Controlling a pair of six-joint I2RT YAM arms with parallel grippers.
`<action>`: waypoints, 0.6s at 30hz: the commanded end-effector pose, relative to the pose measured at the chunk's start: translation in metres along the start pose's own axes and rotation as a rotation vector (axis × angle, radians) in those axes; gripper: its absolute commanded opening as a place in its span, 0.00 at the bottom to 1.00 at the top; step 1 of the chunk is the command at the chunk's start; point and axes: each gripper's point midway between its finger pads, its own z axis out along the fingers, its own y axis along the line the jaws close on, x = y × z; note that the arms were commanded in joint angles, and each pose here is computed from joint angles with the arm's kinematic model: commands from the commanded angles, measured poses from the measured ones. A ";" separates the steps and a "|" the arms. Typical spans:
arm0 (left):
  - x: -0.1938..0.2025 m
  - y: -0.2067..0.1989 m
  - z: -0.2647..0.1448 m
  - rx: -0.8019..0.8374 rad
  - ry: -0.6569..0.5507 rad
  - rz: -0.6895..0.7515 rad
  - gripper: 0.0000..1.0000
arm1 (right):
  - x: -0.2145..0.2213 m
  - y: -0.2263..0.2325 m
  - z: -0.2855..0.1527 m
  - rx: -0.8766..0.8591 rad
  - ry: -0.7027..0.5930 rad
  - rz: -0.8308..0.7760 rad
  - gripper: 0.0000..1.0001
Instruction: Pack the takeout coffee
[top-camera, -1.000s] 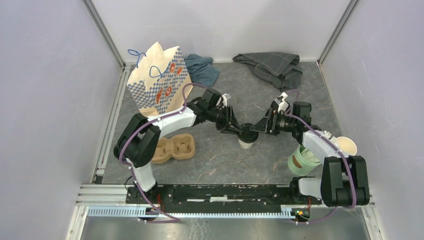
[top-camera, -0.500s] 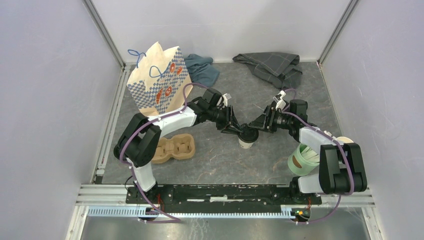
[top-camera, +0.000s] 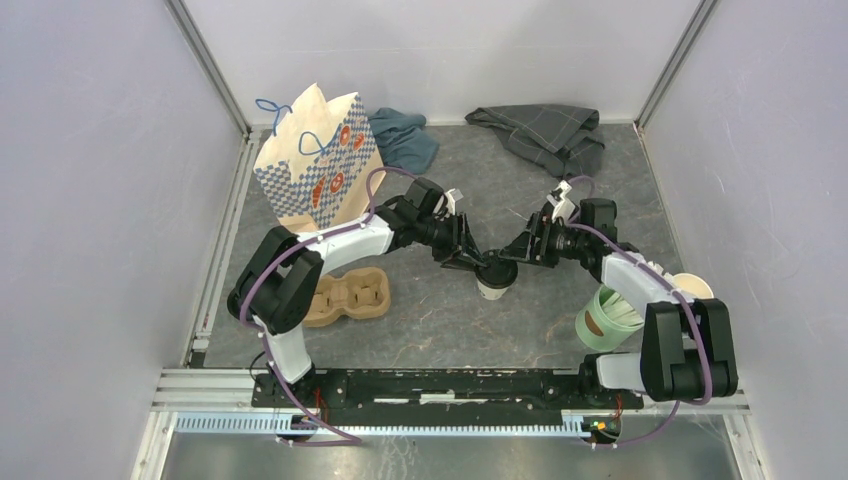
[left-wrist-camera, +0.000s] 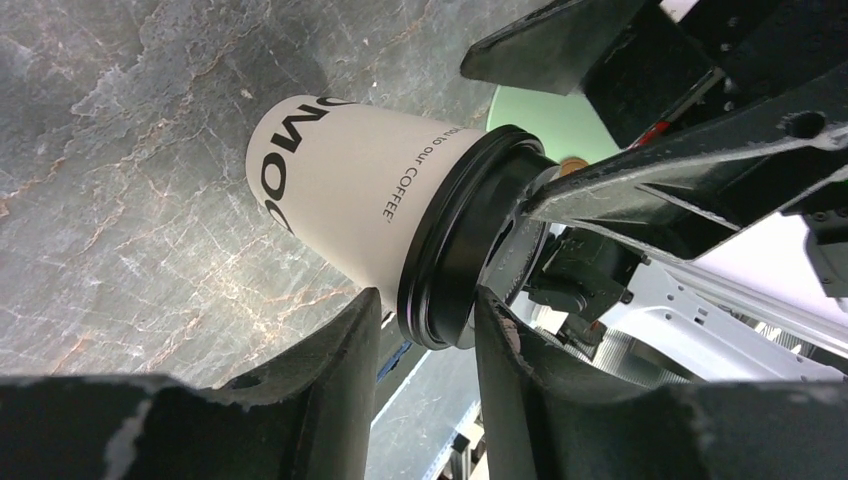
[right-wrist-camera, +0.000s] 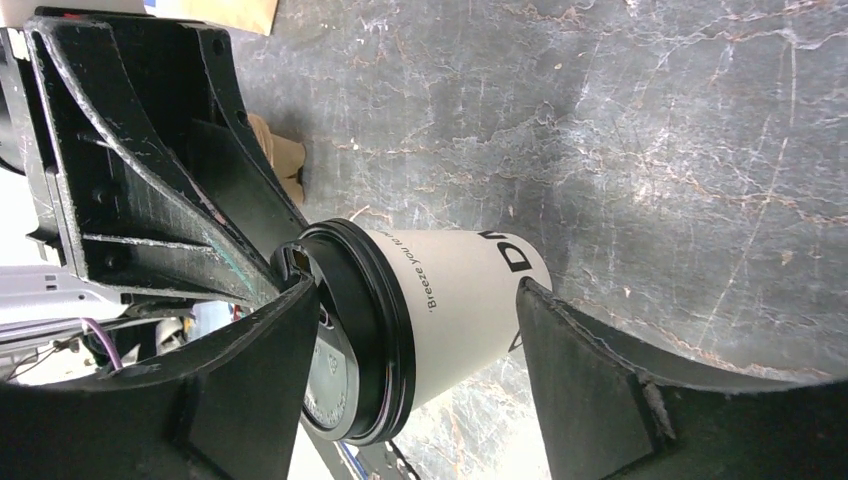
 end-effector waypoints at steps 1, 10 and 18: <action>0.006 0.014 0.002 -0.073 0.031 0.008 0.48 | -0.006 0.005 -0.016 0.056 0.042 -0.083 0.83; 0.006 0.012 0.003 -0.058 0.032 0.005 0.49 | 0.017 0.019 -0.026 -0.069 0.009 -0.052 0.80; 0.014 0.030 0.006 -0.094 0.043 -0.019 0.43 | 0.043 -0.025 -0.012 0.009 0.048 -0.020 0.52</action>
